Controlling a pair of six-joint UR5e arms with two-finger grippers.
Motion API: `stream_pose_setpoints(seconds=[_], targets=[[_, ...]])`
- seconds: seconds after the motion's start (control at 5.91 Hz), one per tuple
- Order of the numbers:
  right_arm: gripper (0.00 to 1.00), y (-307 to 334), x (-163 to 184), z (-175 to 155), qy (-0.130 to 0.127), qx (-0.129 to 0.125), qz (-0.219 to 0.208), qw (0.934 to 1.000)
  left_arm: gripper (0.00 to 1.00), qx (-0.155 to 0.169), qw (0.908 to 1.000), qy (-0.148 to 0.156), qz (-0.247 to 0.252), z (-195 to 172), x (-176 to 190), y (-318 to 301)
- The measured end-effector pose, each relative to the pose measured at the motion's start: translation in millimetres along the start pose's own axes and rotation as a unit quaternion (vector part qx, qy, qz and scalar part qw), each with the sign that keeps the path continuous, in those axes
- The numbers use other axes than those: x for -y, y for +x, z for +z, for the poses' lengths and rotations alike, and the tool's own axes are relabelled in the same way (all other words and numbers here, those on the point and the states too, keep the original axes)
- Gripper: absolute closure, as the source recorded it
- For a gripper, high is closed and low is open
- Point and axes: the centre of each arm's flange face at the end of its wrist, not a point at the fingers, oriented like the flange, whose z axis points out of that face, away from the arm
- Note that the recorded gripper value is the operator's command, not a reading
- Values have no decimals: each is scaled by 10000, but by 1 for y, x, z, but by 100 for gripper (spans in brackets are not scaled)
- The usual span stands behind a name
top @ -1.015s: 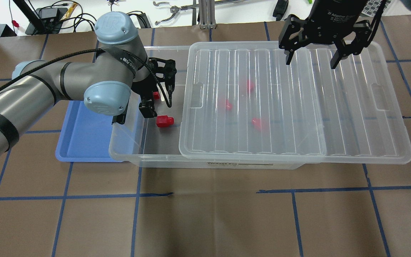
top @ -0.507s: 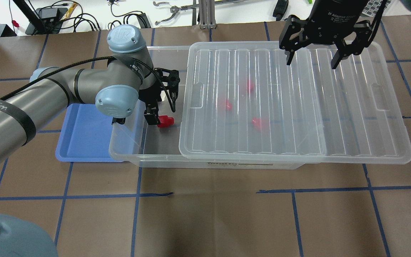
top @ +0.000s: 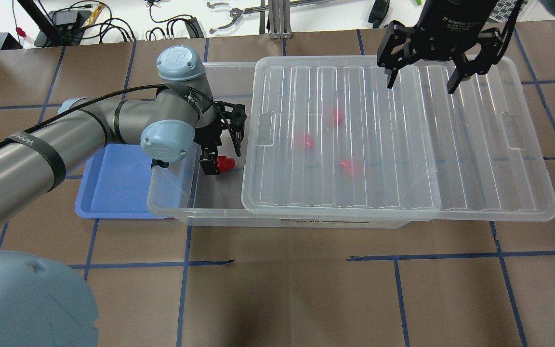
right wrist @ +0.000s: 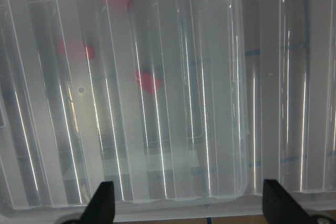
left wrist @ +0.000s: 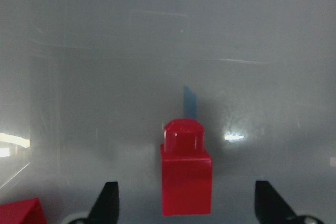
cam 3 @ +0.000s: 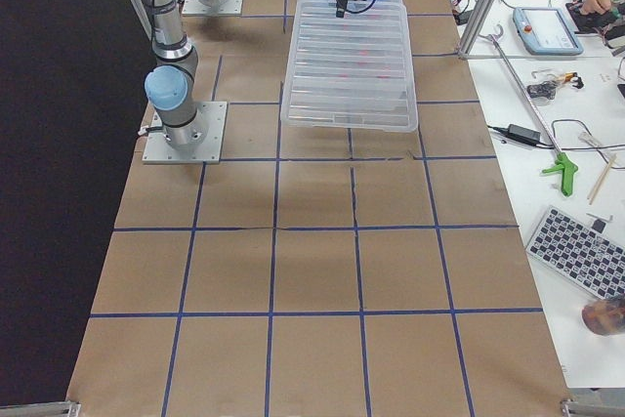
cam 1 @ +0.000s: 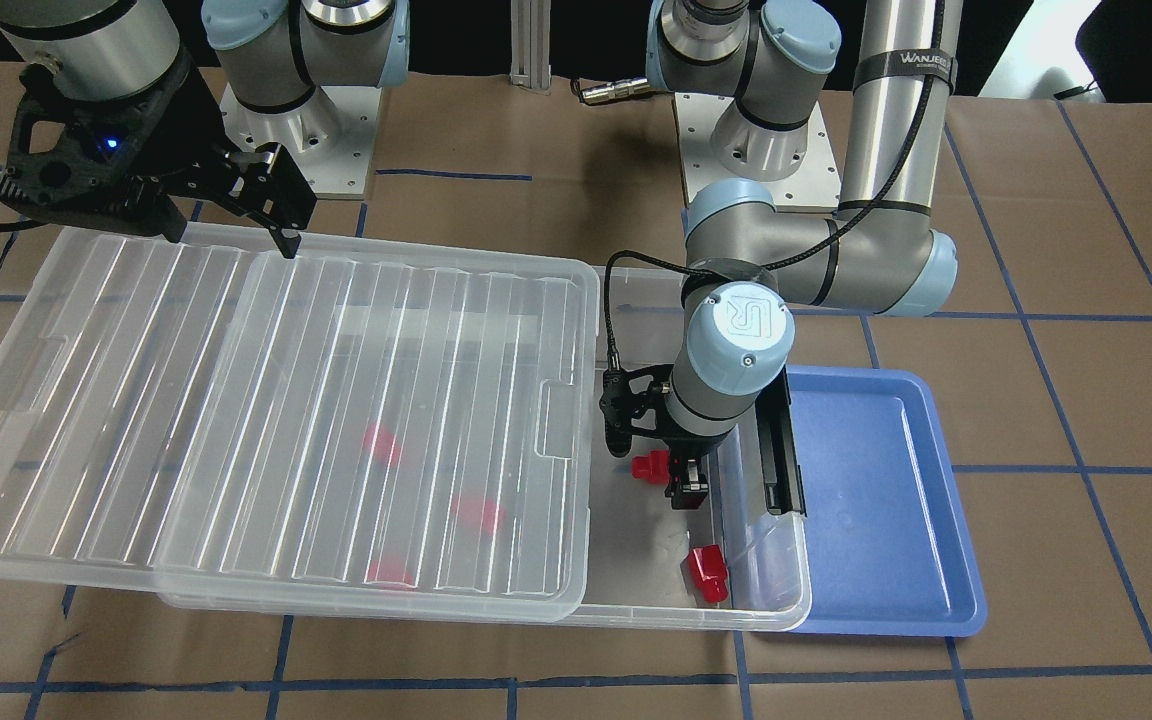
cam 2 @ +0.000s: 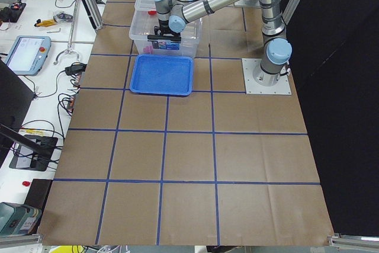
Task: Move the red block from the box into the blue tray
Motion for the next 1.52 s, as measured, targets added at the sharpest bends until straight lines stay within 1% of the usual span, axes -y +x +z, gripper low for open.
stream_pose_setpoints(seconds=[0.17,0.34,0.68,0.85,1.01,1.18,1.35,1.52], targets=[[0,0,0,0,0,0,0,10000,22,1,10000,4,0,4,0,-1],[0,0,0,0,-4,1,0,10000,38,28,10000,7,-1,7,0,-3],[0,0,0,1,-8,8,0,10000,79,-4,10000,-9,-20,15,1,-4],[0,0,0,1,-10,14,0,10000,80,20,10000,-6,-36,12,2,-4],[0,0,0,1,-12,21,0,10000,80,105,9999,6,-47,1,2,-4],[0,0,0,1,-13,24,0,10000,80,272,9996,25,-69,-21,0,-3],[0,0,0,1,-11,18,2,10000,80,432,9990,48,-102,-53,-3,2],[0,0,0,1,-10,10,6,10000,80,507,9986,57,-128,-88,-7,12]])
